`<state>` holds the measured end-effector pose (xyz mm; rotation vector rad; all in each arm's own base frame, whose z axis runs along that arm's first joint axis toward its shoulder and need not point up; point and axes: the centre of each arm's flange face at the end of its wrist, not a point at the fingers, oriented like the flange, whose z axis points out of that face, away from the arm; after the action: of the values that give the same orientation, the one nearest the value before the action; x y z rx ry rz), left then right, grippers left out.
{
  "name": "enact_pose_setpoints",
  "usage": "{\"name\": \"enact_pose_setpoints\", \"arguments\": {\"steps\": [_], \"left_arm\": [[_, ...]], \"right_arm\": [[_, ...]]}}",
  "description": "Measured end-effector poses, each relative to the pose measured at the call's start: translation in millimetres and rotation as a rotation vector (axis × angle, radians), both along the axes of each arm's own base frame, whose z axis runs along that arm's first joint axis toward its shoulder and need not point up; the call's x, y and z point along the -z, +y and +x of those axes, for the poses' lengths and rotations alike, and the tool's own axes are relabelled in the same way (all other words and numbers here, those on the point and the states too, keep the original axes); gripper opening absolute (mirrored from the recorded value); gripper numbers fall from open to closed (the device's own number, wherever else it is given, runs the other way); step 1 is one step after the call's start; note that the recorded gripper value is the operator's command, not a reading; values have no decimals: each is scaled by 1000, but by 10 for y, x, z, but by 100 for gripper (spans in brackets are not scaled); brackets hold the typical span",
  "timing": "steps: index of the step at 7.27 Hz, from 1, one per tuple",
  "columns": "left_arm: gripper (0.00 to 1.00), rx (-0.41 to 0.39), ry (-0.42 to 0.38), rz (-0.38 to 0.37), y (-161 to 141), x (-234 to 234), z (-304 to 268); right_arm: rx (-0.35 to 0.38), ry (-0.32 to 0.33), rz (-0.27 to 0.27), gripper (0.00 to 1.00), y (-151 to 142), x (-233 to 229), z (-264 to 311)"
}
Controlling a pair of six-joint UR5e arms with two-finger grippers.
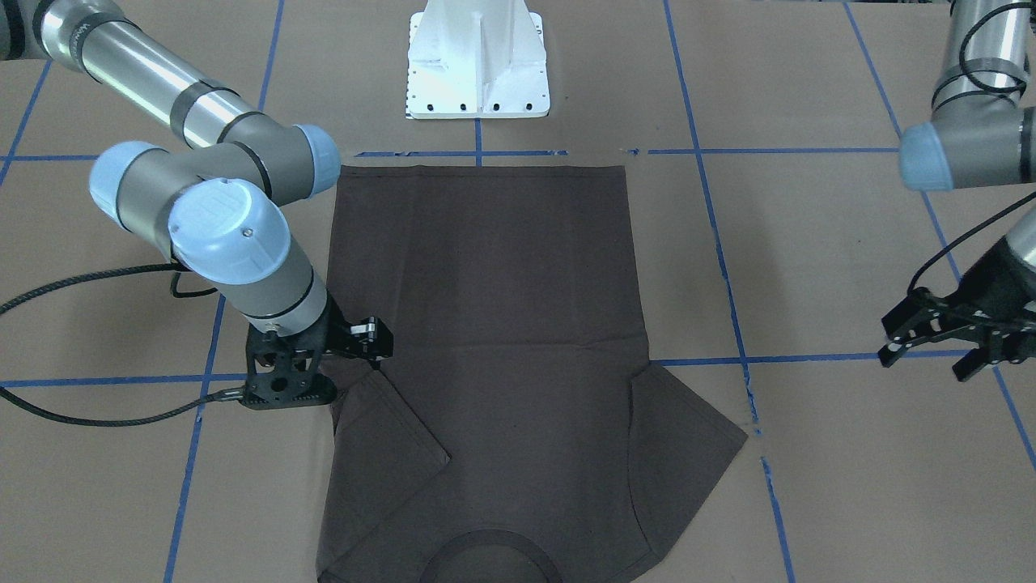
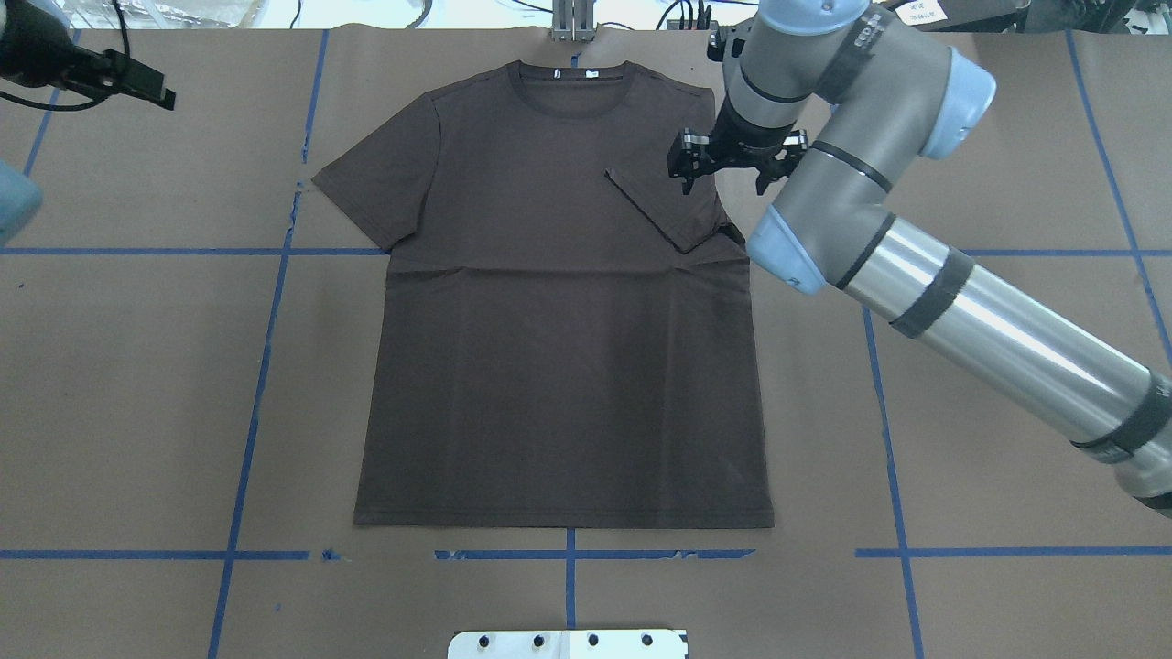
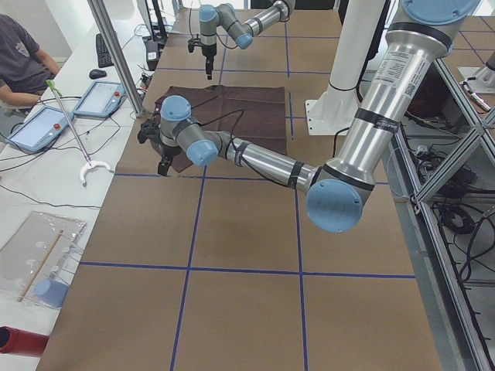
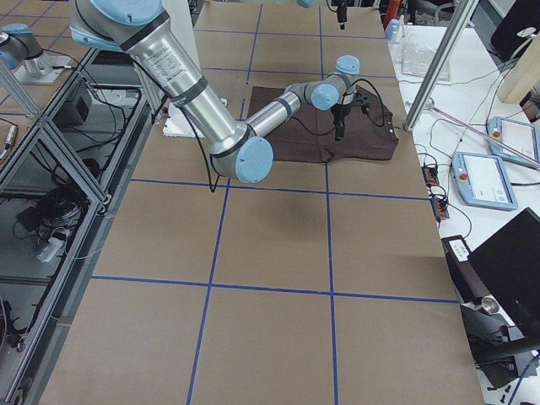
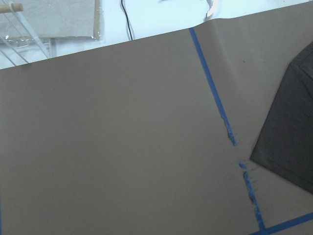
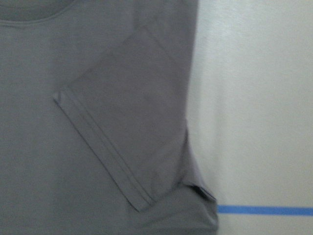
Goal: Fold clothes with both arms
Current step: 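Lift the right gripper off the folded sleeve while the left arm moves toward the shirt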
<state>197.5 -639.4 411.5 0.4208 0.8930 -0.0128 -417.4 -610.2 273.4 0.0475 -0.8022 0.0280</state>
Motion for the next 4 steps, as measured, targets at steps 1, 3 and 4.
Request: {"name": "enact_pose_setpoints", "arguments": {"steps": [1, 3, 4], "left_arm": [[100, 77, 8, -23, 29, 90, 505], [100, 205, 21, -48, 7, -24, 1314], [100, 242, 30, -52, -14, -126, 1566]], "right_arm": [[-4, 15, -21, 100, 203, -150, 280], [-9, 15, -21, 100, 429, -256, 545], [-9, 16, -21, 100, 468, -278, 562]]}}
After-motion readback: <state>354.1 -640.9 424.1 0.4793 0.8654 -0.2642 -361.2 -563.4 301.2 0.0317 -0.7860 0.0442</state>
